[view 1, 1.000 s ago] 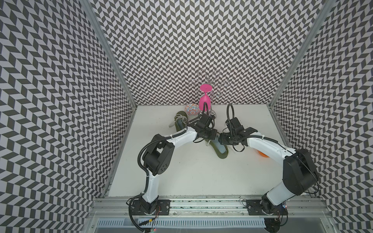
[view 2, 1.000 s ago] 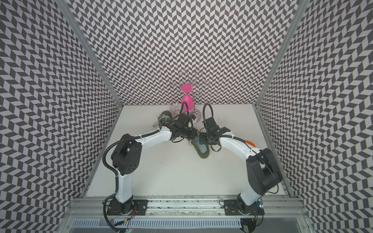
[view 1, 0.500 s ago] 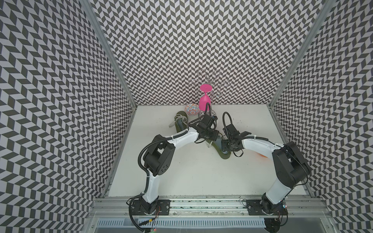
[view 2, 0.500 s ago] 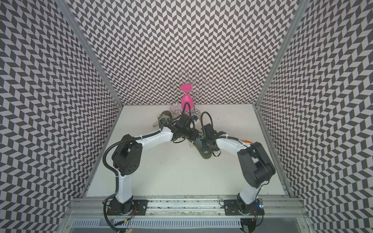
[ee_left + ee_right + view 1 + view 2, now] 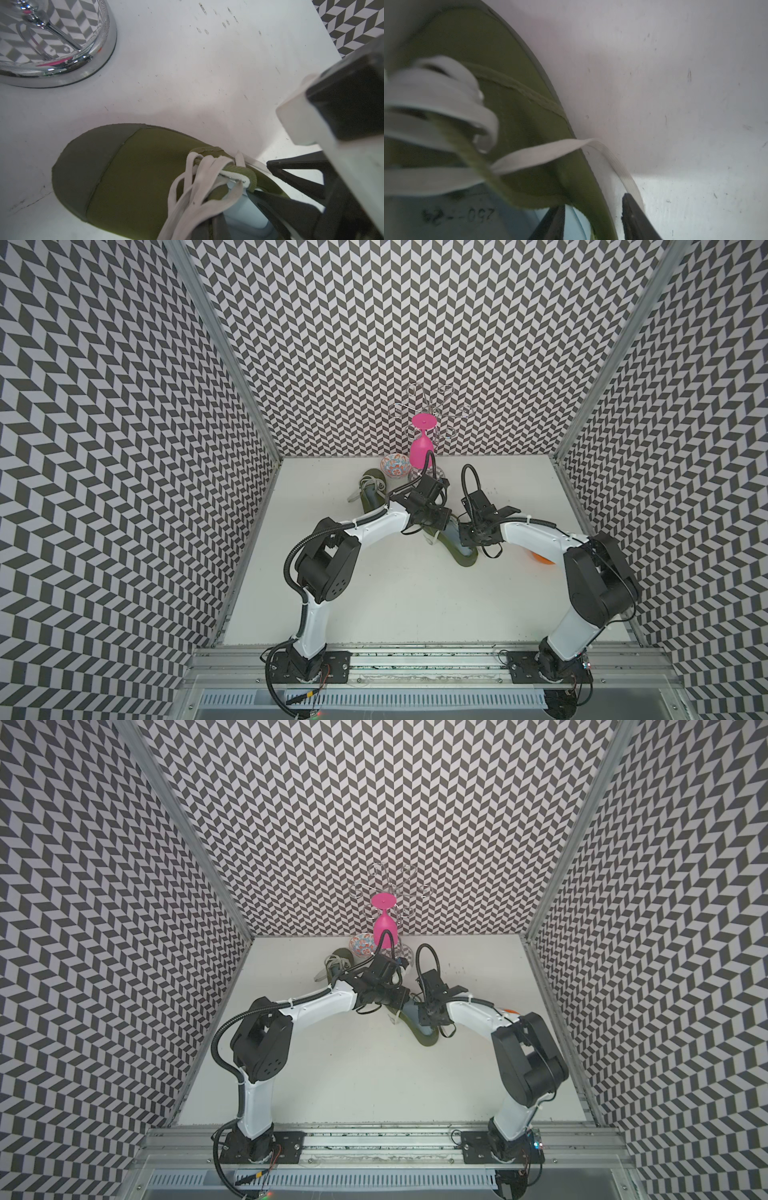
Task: Insert the insole into the shoe
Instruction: Insert the insole into the shoe, then move the shoe to the center of the board, then adjust the shoe at the center of the board.
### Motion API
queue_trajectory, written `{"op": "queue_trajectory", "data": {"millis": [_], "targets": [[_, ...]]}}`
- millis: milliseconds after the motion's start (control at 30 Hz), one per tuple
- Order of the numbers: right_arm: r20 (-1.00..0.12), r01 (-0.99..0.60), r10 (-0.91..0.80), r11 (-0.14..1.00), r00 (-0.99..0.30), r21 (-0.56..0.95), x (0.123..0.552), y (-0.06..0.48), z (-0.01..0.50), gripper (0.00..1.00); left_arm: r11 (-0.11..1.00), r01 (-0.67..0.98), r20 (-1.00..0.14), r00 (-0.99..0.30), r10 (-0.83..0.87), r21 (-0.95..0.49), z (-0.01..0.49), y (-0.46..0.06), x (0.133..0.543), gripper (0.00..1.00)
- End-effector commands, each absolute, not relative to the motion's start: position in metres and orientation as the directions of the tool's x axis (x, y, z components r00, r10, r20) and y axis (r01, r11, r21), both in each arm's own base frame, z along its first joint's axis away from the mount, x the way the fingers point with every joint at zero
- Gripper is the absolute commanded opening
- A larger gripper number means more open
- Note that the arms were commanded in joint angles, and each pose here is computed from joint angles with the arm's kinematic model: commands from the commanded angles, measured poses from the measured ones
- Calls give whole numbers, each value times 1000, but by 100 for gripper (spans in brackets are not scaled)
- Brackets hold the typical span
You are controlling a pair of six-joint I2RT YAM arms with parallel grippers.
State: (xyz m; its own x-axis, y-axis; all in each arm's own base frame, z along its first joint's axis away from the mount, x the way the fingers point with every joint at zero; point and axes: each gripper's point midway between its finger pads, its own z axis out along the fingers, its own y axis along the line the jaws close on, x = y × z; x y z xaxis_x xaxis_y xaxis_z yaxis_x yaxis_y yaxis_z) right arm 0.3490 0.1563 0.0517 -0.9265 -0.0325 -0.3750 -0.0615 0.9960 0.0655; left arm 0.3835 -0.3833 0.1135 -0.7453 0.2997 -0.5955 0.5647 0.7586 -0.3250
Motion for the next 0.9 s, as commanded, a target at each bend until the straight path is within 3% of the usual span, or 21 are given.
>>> {"op": "queue_trajectory", "data": {"millis": [0,67,233,300,367,433,600,633,867], "targets": [[-406,-82,-44,994,-913,77,354,158,52,31,727,610,-630,-708,319,-316,129,-394,385,0],[-404,-92,-25,985,-914,149,352,170,58,23,732,614,-634,-698,331,-294,127,-392,388,0],[-303,-81,65,891,-951,446,324,222,65,20,775,590,-630,-696,344,-228,119,-376,404,0],[-266,-40,111,862,-957,505,315,232,62,19,791,576,-618,-704,351,-207,115,-368,409,7],[-242,20,173,848,-955,530,314,232,57,17,803,560,-603,-718,347,-205,111,-359,411,27],[-234,39,206,823,-950,566,313,235,56,17,812,548,-593,-728,345,-201,108,-351,410,40],[-246,53,213,847,-946,529,316,230,53,15,835,512,-609,-733,302,-202,131,-330,408,57],[-258,49,210,856,-943,515,318,227,54,15,840,501,-616,-735,285,-209,140,-325,409,66],[-270,41,191,877,-944,479,321,223,56,14,908,293,-672,-741,18,-299,186,-249,437,66]]}}
